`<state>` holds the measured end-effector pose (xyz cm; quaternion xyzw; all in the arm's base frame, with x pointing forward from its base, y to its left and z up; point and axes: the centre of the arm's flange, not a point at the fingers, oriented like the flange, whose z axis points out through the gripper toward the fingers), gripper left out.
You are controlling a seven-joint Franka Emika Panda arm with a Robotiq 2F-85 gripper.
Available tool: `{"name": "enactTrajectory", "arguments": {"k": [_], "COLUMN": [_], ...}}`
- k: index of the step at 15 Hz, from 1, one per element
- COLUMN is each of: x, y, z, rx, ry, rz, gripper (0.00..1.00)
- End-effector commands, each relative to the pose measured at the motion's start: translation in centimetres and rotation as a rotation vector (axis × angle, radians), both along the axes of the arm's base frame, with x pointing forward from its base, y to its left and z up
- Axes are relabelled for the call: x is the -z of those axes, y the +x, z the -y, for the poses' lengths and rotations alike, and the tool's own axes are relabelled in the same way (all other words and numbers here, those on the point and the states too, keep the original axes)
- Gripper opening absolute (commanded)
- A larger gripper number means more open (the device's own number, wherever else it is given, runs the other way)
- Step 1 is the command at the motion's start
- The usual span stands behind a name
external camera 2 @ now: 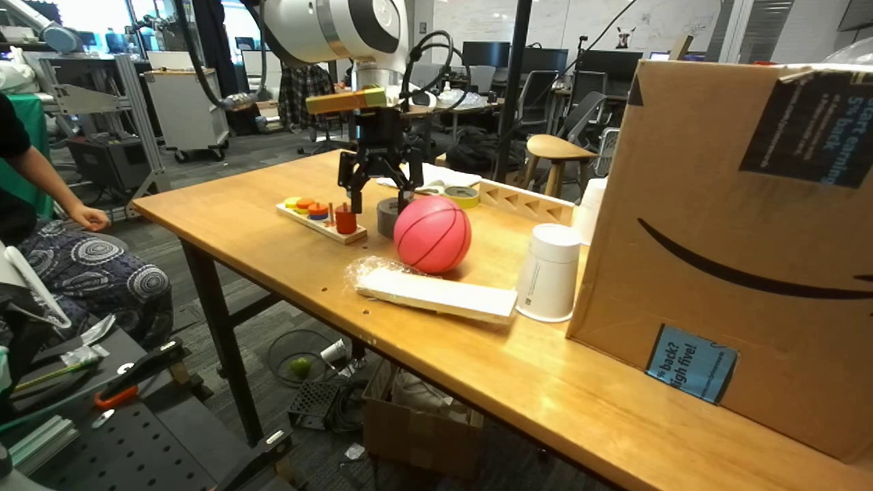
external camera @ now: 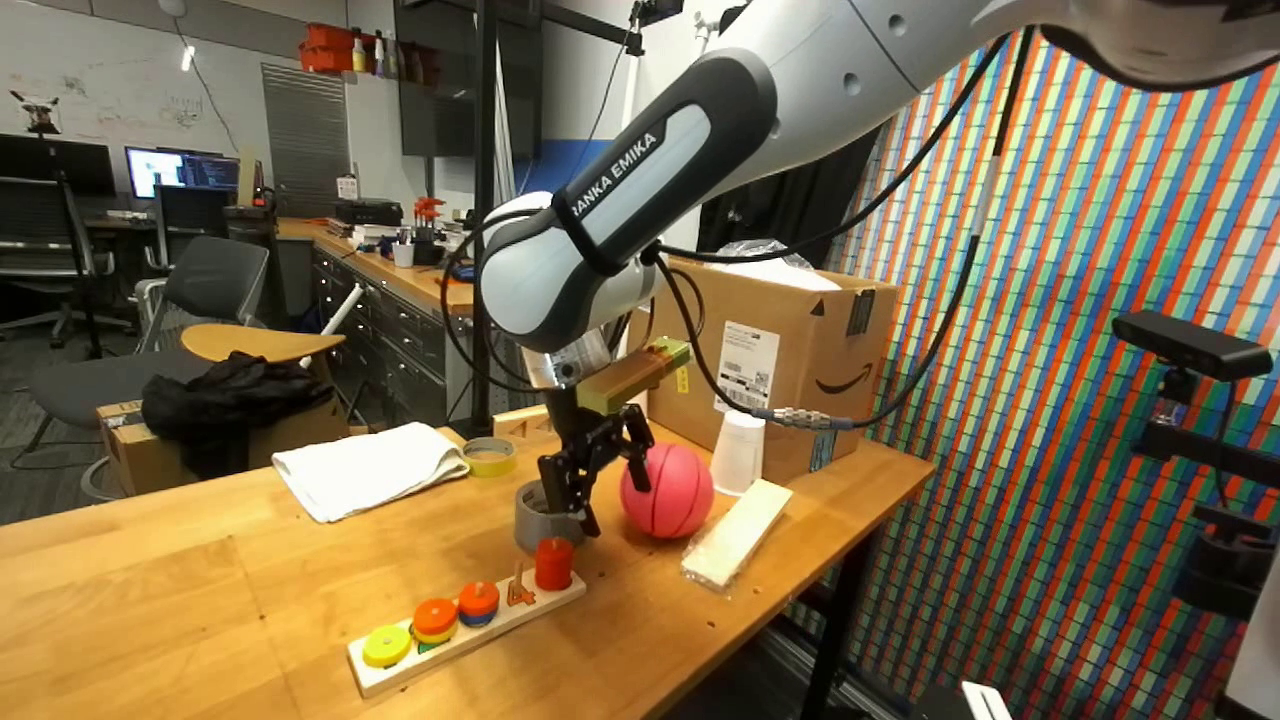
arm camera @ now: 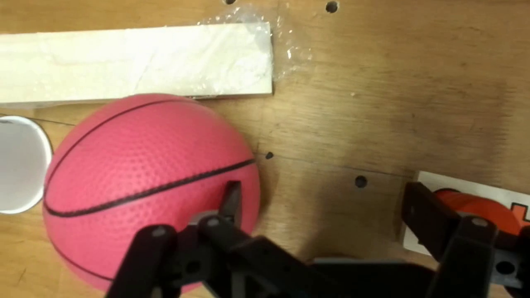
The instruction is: Push the basketball between the two cups
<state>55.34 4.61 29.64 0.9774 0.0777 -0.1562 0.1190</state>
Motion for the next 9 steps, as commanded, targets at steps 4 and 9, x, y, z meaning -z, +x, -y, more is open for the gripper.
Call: {"name": "enactTrajectory", "arguments": {"k": [4, 9], "x": [0.3, -3.4], "y": [6.2, 10.4], "z": [2.8, 3.9], "rx": [-0.045, -0.129], "ry": [-0.004, -0.124], "rz": [-0.001, 0.066], "gripper": [1.00, 1.00]}}
